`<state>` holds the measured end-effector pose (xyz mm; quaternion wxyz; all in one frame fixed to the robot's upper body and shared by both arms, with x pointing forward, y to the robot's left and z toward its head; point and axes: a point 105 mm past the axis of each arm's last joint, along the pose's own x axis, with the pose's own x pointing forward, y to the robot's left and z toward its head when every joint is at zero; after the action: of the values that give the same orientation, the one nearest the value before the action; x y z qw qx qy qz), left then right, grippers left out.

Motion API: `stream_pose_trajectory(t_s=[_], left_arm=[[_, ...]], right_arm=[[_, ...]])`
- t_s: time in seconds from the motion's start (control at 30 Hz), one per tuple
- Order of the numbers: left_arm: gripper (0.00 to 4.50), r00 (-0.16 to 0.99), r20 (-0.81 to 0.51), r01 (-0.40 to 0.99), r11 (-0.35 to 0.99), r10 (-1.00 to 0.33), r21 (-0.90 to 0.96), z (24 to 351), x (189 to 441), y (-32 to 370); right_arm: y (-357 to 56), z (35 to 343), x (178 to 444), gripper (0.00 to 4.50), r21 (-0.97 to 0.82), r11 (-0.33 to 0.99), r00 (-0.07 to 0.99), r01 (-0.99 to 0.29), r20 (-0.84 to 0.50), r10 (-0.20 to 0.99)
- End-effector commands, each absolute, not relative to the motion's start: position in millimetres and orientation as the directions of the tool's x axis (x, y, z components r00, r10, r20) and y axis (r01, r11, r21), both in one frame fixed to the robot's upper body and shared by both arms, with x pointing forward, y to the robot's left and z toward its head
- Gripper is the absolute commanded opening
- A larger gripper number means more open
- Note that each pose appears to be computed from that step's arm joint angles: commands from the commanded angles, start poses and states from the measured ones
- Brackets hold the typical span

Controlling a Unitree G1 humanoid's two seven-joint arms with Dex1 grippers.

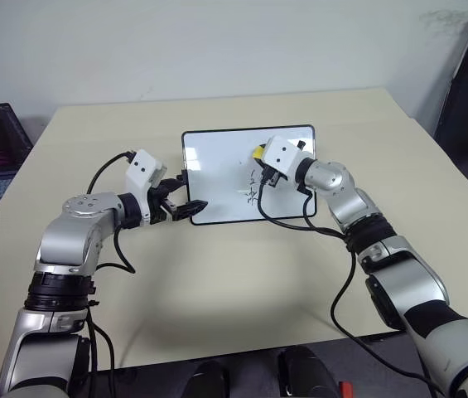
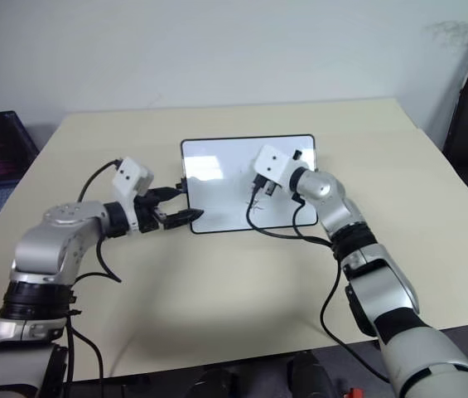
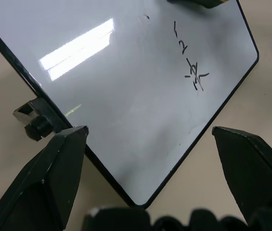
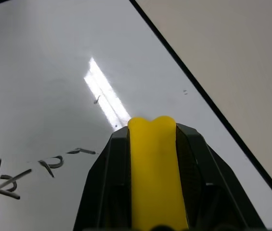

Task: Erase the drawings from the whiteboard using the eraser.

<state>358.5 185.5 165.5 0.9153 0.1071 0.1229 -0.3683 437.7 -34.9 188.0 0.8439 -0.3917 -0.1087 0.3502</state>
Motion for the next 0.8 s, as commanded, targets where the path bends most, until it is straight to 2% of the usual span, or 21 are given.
stream_pose_trajectory(t_s=[0.03,0.23,0.47,0.57,0.8], left_arm=[[4.50,0.705,-0.275,0.703,0.697,-0.654,0.143,178,356,185],[4.50,0.705,-0.276,0.702,0.698,-0.653,0.142,179,356,185],[4.50,0.704,-0.276,0.703,0.698,-0.654,0.140,179,356,184],[4.50,0.707,-0.276,0.700,0.700,-0.652,0.141,179,357,185],[4.50,0.710,-0.279,0.697,0.704,-0.647,0.140,178,357,187]], right_arm=[[-39,167,436,0.96,-0.729,0.421,0.731,-0.539,-0.158,0.664],[-42,135,428,0.96,-0.718,0.355,0.705,-0.599,-0.263,0.658],[-39,123,422,0.96,-0.705,0.323,0.683,-0.632,-0.309,0.662],[-38,125,421,0.96,-0.705,0.326,0.680,-0.630,-0.300,0.669],[-32,159,421,0.96,-0.700,0.389,0.682,-0.599,-0.192,0.706]])
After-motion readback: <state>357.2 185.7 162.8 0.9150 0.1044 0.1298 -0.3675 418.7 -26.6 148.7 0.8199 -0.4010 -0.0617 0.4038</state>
